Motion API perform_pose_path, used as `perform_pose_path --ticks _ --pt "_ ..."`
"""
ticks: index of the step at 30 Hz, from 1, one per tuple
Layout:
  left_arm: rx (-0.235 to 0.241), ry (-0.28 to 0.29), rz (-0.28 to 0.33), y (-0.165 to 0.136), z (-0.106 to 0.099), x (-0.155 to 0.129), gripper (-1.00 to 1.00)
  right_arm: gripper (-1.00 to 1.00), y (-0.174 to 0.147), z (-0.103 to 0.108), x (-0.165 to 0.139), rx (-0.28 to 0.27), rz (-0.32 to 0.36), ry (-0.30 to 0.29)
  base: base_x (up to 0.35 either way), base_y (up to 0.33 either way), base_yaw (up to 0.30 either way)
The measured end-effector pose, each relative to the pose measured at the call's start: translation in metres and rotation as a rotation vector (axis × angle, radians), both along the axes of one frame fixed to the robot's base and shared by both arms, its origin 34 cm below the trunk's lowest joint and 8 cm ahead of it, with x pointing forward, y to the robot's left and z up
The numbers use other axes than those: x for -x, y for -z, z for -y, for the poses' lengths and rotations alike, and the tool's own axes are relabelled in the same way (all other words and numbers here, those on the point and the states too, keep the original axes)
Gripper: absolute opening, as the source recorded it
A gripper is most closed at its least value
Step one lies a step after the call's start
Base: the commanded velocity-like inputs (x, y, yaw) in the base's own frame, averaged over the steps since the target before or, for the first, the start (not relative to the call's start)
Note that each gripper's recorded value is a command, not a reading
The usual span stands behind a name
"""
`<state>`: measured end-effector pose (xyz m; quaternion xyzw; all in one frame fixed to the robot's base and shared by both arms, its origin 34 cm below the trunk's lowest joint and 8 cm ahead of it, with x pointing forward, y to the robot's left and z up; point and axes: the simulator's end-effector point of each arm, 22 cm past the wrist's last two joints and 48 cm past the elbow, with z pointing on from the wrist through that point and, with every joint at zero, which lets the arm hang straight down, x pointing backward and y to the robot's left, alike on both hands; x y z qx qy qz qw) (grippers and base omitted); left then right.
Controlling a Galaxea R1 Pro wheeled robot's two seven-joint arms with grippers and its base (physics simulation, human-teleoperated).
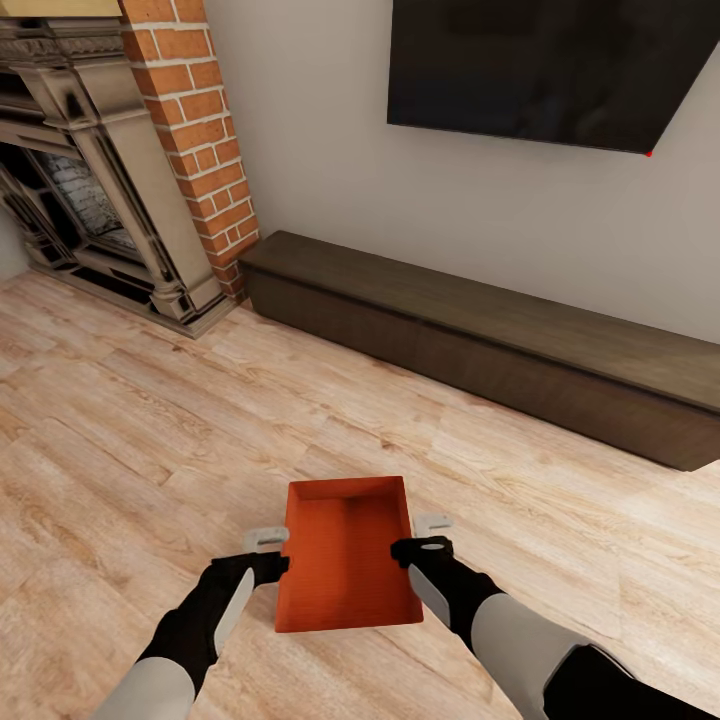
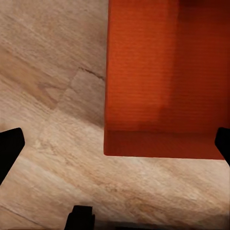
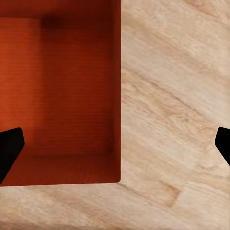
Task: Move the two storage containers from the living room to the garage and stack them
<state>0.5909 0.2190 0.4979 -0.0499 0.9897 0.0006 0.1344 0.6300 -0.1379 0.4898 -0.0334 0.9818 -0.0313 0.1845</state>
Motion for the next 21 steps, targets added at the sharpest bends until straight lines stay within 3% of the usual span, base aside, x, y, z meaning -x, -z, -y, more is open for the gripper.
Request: perform_pose_path --ticks 7,12,21 --pt "-0.013 -0.001 0.0 0.0 -0.001 0.0 1.0 1.0 0.005 0.012 0.004 0.014 0.014 0.021 0.0 0.0 0.0" --pt "-0.008 0.002 0.001 0.0 0.001 0.0 1.0 1.0 0.016 0.026 0.024 0.042 -0.03 0.023 0.0 0.0 0.0" --pt "-0.007 0.002 0.008 -0.001 0.001 -0.002 1.0 1.0 0.021 0.026 0.04 0.055 -0.104 0.002 0.0 0.0 0.0"
